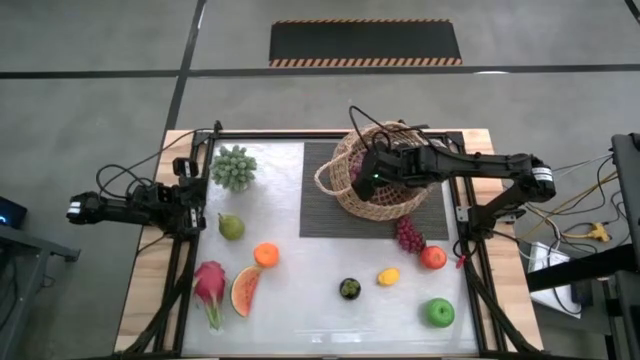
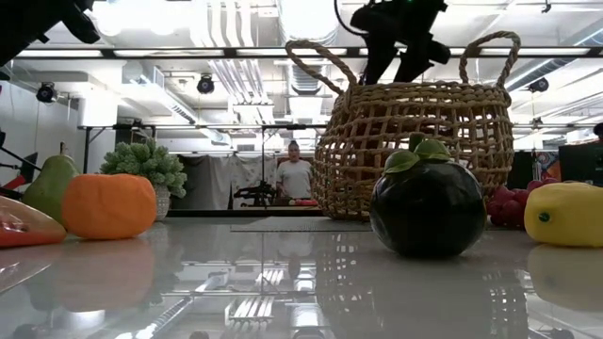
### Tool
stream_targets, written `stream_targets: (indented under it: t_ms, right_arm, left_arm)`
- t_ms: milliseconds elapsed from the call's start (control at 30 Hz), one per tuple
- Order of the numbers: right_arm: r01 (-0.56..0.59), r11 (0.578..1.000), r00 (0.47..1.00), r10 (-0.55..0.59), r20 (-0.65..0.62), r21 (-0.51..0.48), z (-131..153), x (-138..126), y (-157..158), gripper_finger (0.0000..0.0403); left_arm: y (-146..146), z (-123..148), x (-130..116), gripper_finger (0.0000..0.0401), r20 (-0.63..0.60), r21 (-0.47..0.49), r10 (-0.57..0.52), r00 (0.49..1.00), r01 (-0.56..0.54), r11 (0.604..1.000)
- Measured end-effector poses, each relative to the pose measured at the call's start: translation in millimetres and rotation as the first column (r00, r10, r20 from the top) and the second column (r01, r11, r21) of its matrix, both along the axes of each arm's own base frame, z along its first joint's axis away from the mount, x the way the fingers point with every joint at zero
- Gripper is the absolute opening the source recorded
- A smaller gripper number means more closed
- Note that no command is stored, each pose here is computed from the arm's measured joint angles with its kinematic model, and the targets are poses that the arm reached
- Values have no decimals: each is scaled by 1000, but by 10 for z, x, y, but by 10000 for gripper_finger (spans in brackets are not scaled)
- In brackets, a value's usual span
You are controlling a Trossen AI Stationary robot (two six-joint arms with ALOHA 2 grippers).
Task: Build produce basket
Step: Put the orange into the brown basket
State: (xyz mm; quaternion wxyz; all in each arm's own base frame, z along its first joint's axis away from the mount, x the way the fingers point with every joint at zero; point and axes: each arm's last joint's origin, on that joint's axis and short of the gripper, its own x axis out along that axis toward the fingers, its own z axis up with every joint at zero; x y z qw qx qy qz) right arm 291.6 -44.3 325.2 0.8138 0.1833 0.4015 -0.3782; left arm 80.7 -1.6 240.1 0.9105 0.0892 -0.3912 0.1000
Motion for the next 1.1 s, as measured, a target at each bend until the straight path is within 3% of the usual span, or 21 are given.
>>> stream_targets:
  t_ms: [400, 567, 700, 800, 900, 1100]
  right_arm:
    - [-62, 998, 982, 56, 179, 26, 298, -158, 142, 275]
    - [-178, 984, 950, 176, 257, -14, 416, -165, 415, 259]
    - [-302, 949, 912, 316, 261, -95, 436, -137, 727, 249]
    - [-385, 907, 871, 418, 259, -170, 376, -122, 994, 244]
    - [-476, 838, 802, 539, 259, -268, 267, -114, 1280, 242]
    - [-594, 591, 558, 791, 249, -546, 14, -104, 1730, 243]
  left_arm:
    - [0, 0, 1, 0, 0, 0, 0, 1000, 0, 1000]
    - [0, 0, 0, 0, 0, 0, 0, 1000, 0, 1000]
    - [0, 0, 0, 0, 0, 0, 0, 1000, 0, 1000]
    - [0, 0, 0, 0, 0, -1, 0, 1000, 0, 1000]
    - [0, 0, 0, 0, 0, -1, -2, 1000, 2, 1000]
    - [0, -1, 1, 0, 0, -4, -4, 1000, 4, 1000]
